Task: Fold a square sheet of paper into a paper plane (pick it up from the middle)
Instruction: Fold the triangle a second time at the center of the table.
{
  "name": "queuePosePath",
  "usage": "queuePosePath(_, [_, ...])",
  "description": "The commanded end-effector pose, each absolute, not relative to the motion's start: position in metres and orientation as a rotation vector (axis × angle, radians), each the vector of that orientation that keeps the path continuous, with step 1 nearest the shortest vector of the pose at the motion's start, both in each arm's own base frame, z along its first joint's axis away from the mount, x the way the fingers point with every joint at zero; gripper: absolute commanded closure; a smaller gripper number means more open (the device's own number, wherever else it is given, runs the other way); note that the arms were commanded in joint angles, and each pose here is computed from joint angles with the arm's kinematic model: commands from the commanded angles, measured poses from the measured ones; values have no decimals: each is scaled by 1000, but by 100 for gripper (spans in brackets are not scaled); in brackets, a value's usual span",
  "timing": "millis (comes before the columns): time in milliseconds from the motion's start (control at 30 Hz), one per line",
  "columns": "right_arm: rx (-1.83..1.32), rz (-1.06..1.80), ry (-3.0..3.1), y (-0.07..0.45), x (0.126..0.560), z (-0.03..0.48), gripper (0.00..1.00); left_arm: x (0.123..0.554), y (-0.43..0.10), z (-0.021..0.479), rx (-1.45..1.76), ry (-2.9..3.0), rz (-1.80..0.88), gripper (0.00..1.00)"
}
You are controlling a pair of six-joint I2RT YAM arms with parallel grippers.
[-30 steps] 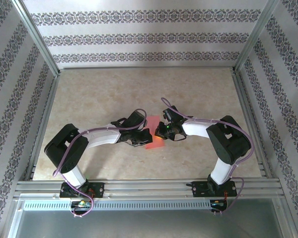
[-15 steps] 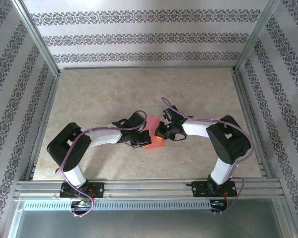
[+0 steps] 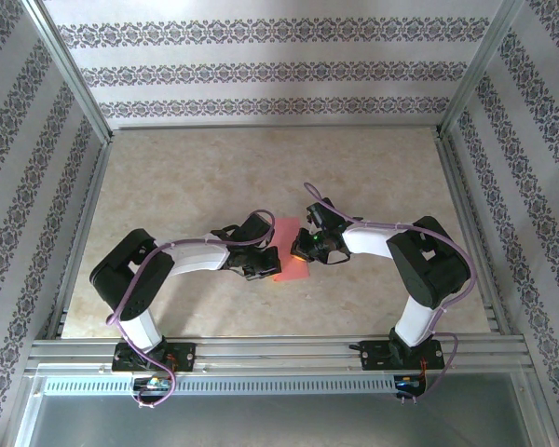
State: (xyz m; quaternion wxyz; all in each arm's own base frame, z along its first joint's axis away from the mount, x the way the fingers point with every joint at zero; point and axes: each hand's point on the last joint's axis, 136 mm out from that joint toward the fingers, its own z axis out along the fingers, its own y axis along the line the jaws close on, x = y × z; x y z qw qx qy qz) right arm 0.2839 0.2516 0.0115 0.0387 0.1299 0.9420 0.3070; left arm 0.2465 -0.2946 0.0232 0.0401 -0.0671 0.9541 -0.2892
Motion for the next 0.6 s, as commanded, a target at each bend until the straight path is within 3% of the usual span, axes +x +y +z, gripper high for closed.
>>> queuePosePath(0, [556, 634, 3033, 209, 258, -38, 93, 239, -281, 8, -260, 2983, -799, 93])
queuePosePath(567, [540, 666, 3020, 213, 261, -33, 93, 231, -266, -5, -307, 3046, -697, 93])
